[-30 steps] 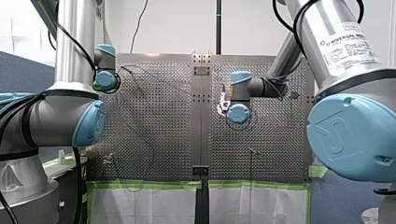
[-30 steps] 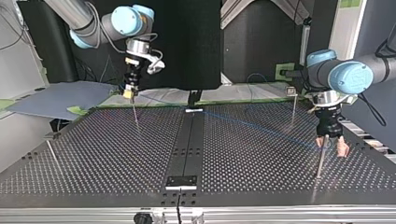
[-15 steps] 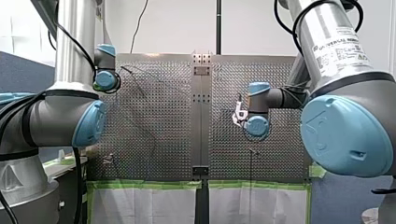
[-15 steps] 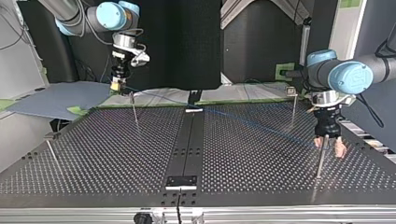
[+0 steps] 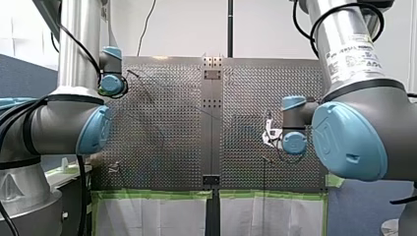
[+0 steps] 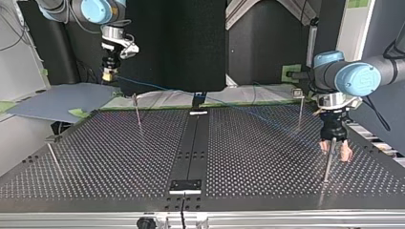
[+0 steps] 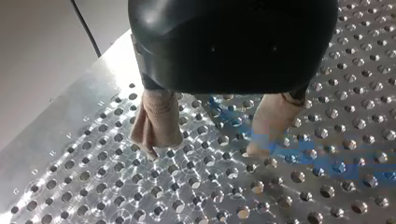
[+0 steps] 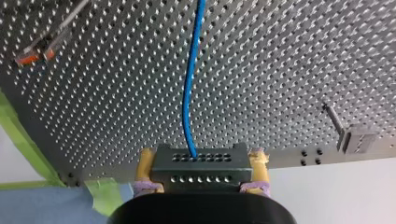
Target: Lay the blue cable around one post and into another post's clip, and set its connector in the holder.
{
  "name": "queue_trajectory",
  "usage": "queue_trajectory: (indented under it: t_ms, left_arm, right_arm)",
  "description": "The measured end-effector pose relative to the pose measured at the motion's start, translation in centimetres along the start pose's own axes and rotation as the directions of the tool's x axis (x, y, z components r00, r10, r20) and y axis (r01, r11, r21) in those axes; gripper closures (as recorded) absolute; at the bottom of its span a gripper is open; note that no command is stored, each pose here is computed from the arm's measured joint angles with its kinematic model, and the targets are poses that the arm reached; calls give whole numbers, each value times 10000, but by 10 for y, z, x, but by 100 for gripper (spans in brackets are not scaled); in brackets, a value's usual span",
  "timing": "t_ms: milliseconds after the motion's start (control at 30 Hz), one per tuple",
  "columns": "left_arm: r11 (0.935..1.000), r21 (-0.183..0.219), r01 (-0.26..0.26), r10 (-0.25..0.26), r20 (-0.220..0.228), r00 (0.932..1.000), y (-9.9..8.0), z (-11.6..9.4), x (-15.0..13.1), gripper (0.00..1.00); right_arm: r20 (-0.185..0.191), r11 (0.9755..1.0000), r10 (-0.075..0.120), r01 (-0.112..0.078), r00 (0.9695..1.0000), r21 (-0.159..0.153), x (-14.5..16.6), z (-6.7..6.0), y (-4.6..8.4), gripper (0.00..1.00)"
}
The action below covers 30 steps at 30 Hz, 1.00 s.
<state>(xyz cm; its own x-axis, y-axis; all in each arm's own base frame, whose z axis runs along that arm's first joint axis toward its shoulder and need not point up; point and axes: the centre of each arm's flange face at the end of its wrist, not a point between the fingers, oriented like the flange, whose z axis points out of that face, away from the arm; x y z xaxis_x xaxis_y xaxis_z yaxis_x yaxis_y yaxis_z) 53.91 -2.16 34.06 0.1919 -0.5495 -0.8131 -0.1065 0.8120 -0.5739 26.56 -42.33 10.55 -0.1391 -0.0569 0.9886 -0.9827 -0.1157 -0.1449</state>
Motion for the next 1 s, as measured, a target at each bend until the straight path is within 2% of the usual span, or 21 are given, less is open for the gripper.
queue_trajectory:
  t_ms: [100, 333, 500, 600, 733, 867, 1000]
  left_arm:
    - [10000, 40, 31, -31, -25, 10000, -1, 0, 0, 0]
    - [9999, 117, 75, -74, -66, 10000, -2, 0, 1, 0]
    - [9999, 127, 84, -84, -71, 9999, -2, 0, 1, 0]
    - [9999, 131, 86, -85, -72, 9999, -2, 0, 1, 0]
    - [9999, 132, 86, -85, -71, 9999, -2, 0, 1, 0]
    - [9999, 132, 86, -85, -71, 9999, -2, 0, 1, 0]
    - [9999, 133, 86, -85, -73, 9999, -2, 0, 1, 0]
  right_arm:
    - [-94, 10000, -73, 73, 9999, 14, 3, 11, 9, 100]
    - [-186, 9997, -225, 226, 9996, 55, 2, 49, 33, 100]
    - [-578, 9990, -172, 194, 9982, 394, 8, 69, 34, 100]
    - [-639, 9975, -161, 205, 9978, 679, 7, 72, 32, 100]
    - [-277, 9954, -233, 257, 9993, 925, -10, 70, 31, 100]
    - [273, 9958, -368, 344, 9989, 844, -31, 67, 36, 100]
    - [519, 9972, -399, 365, 9979, 648, -40, 65, 41, 100]
